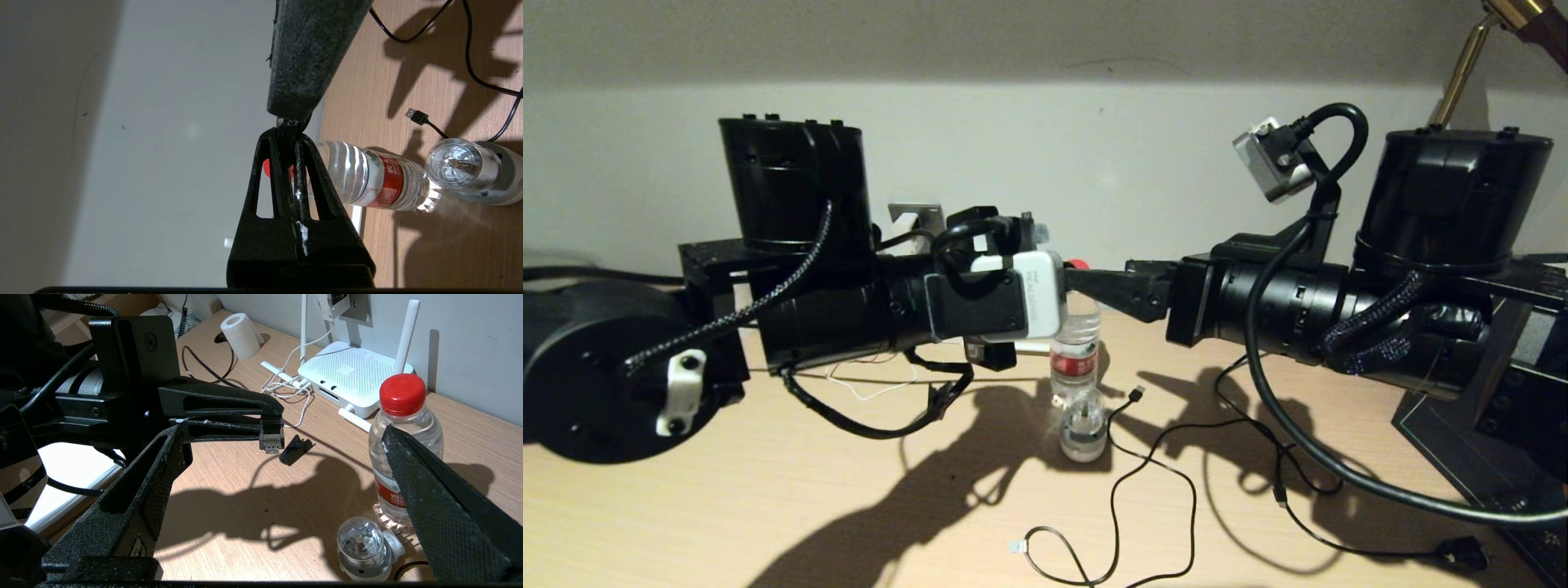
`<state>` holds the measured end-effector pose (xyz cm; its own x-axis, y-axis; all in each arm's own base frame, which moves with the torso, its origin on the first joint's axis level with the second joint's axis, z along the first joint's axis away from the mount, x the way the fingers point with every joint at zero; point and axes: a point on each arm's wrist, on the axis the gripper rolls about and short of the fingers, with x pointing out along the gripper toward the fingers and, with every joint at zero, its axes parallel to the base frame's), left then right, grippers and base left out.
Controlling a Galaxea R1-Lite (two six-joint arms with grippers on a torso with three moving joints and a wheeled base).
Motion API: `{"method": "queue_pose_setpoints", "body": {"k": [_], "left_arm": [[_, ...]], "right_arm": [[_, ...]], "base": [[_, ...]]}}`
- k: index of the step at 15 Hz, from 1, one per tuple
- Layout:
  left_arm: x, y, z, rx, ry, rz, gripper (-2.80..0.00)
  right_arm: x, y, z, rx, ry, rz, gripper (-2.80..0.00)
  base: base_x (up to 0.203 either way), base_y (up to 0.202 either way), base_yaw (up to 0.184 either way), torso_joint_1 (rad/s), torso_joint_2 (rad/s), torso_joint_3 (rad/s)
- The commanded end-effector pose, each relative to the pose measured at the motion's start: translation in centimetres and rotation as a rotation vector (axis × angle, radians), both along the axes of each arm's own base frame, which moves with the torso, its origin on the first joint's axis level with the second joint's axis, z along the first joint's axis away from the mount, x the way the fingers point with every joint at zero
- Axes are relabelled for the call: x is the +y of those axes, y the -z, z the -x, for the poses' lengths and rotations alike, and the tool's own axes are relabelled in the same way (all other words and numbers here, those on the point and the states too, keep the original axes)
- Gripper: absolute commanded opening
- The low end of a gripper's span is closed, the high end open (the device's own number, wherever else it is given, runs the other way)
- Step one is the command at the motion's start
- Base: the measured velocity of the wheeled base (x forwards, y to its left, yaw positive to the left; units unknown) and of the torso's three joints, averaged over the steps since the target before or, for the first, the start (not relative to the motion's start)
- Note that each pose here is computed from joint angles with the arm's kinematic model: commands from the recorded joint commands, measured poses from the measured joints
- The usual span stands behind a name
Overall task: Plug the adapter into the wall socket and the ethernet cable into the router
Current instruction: Hand it to the other hand
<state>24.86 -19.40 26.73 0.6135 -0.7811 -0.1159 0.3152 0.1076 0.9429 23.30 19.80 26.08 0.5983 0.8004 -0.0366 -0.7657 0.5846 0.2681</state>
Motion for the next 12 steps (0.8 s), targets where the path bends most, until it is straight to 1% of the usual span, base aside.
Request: {"method": "queue_pose_setpoints", "body": {"k": [1,9,10,12], "left_arm": [[-0.07,-0.5,-0.1,-0.029,0.004,0.001,-2.8],[-0.39,-0.59,-0.03,-0.039,0.015,-0.002,-2.8],[-0.55,-0.63,0.08,-0.043,0.021,0.001,-2.8],[-0.79,-0.6,0.17,-0.047,0.029,0.006,-2.8]], "right_arm": [[0.01,-0.07,0.05,-0.003,-0.003,-0.004,0.0],[0.04,-0.18,0.05,-0.006,-0.002,-0.006,0.0],[0.04,-0.19,0.05,-0.007,-0.003,-0.007,-2.8],[0.04,-0.16,0.06,-0.006,-0.004,-0.007,-2.8]], "base": [[0.0,0.0,0.0,0.0,0.0,0.0],[0.0,0.0,0.0,0.0,0.0,0.0],[0.0,0.0,0.0,0.0,0.0,0.0],[0.0,0.0,0.0,0.0,0.0,0.0]]}}
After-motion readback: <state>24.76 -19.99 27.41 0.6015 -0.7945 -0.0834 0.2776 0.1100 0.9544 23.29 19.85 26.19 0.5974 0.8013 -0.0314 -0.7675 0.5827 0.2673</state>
